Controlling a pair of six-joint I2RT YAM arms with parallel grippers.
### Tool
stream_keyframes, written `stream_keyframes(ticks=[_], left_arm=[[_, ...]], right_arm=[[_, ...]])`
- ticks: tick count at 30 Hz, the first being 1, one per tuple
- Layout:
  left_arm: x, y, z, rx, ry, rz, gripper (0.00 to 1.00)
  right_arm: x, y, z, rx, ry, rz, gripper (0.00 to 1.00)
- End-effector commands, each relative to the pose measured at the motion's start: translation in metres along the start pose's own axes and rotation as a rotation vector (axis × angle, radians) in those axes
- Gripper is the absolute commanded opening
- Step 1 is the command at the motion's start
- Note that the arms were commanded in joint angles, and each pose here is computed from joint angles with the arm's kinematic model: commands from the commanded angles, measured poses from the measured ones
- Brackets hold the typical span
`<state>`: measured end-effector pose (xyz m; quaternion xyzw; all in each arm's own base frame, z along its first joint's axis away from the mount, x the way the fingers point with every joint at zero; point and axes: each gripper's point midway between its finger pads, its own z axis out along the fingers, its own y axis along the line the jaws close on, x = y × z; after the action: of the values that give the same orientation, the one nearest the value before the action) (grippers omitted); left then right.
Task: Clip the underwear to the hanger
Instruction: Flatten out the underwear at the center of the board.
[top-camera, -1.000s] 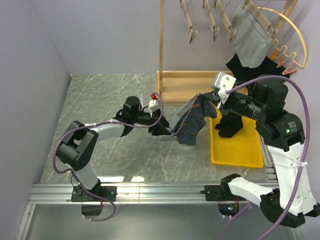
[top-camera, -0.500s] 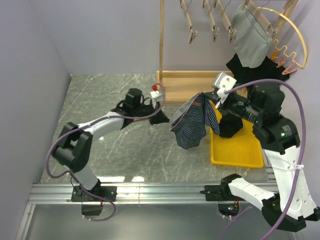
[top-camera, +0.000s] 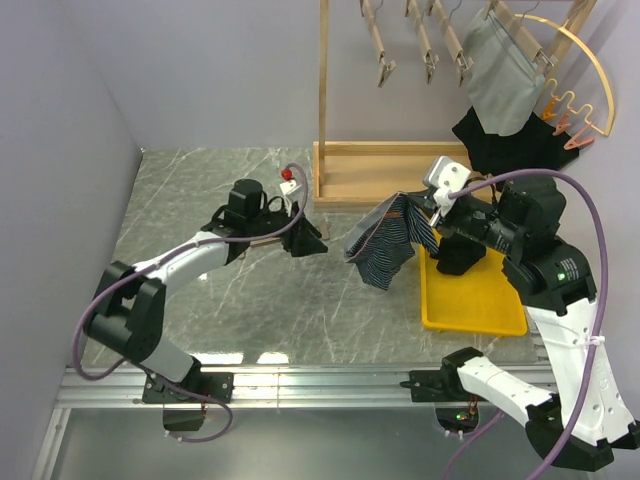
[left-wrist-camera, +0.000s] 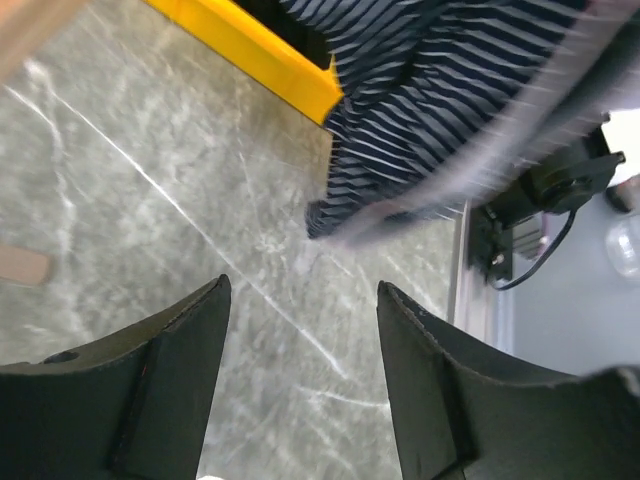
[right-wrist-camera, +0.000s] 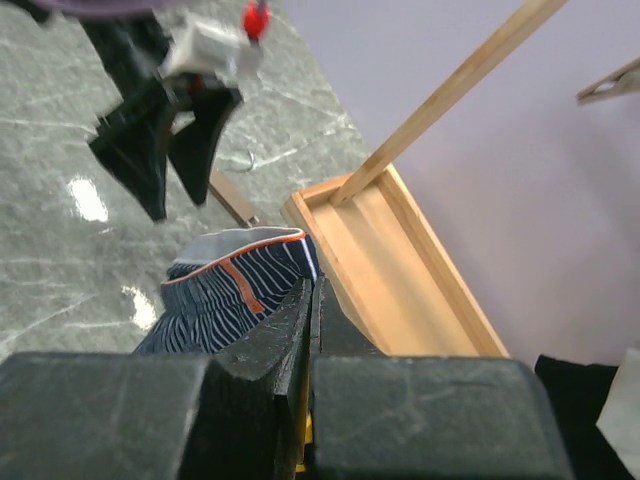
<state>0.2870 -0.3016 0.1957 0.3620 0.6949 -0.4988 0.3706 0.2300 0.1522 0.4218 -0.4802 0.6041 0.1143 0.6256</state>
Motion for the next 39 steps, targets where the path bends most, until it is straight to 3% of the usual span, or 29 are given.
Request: stream_keyframes(ticks=[1,11,25,35,39], left_arm=[[-0.017,0.002,0.014,0.025,-0.060,-0.048,0.66],[0.003,-0.040,0.026,0.209,-0.048,-0.071,0.67],[-0.002,-0.048,0.005,0.253,-0.121,-0.141,0.68],[-0.012,-0.057,0.013,0.283,-0.138,-0.120,0.68],[-0.008,-0.058,0.024,0.265,-0.130,-0.120,0.63]], right_arm=[[-0.036,-0.011,-0.013,0.035,-0.104,-0.063,0.00],[-0.060,-0.016,-0.017,0.033,-0.155,-0.041,0.00],[-0.057,-0.015,-0.014,0.017,-0.144,-0.043,0.00],[-0.064,-0.016,-0.011,0.008,-0.161,-0.021,0.00],[-0.070,-0.018,-0.011,0.008,-0.177,-0.003,0.00]])
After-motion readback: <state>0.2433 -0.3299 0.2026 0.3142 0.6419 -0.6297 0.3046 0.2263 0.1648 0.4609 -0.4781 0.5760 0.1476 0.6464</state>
